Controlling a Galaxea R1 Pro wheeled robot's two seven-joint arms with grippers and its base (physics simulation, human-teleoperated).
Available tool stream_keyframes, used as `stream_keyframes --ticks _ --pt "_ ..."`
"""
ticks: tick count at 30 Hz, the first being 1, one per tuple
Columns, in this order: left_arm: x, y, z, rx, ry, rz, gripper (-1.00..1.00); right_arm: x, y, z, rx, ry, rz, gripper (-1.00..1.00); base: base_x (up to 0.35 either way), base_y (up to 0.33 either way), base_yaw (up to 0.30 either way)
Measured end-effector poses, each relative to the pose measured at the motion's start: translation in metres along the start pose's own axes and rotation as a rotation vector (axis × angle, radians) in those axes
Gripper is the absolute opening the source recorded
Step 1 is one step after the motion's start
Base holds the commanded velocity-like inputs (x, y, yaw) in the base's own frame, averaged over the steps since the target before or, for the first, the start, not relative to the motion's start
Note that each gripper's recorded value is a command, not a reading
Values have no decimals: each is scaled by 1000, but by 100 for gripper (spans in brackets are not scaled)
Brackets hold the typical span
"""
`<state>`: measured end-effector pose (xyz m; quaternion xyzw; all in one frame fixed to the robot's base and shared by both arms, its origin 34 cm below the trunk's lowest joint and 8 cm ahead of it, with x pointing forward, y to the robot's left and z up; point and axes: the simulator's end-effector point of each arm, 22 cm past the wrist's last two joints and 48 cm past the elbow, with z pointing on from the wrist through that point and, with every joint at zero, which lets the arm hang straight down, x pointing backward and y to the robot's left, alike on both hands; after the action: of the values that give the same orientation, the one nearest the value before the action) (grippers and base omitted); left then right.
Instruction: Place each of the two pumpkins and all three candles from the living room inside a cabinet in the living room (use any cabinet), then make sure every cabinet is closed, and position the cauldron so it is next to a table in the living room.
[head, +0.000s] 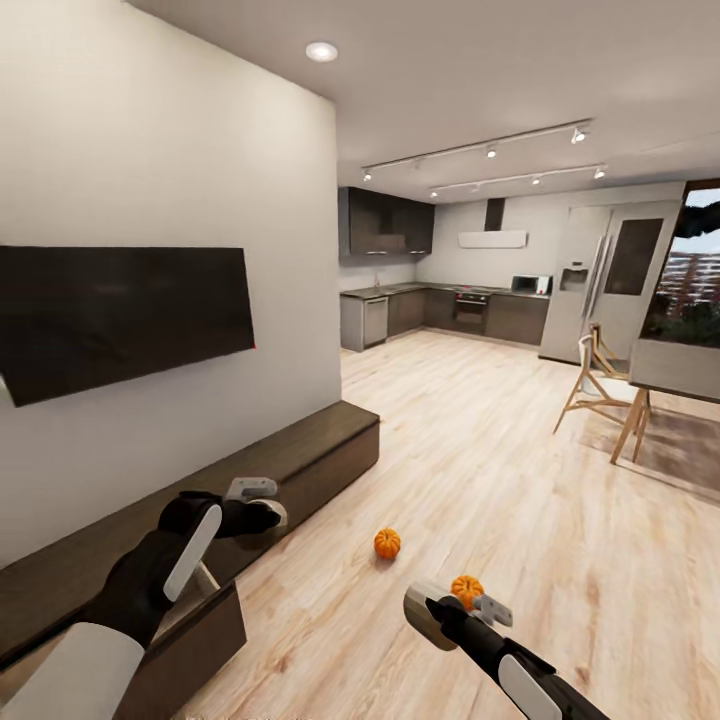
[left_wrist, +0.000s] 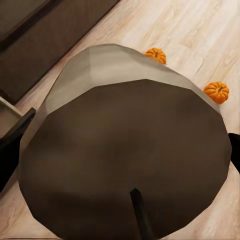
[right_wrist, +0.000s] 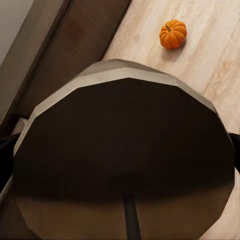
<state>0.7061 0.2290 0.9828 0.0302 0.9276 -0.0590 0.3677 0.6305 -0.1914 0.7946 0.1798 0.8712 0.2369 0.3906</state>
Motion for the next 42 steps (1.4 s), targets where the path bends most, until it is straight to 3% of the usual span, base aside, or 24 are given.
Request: stream_keyframes --ticks 31,42 --pt "-10 -4 -21 1 0 1 -100 -9 12 -18 0 0 0 -100 -1 0 270" --pt "-14 -10 -29 9 0 0 -100 -13 17 -27 -3 -1 -1 -100 0 0 47"
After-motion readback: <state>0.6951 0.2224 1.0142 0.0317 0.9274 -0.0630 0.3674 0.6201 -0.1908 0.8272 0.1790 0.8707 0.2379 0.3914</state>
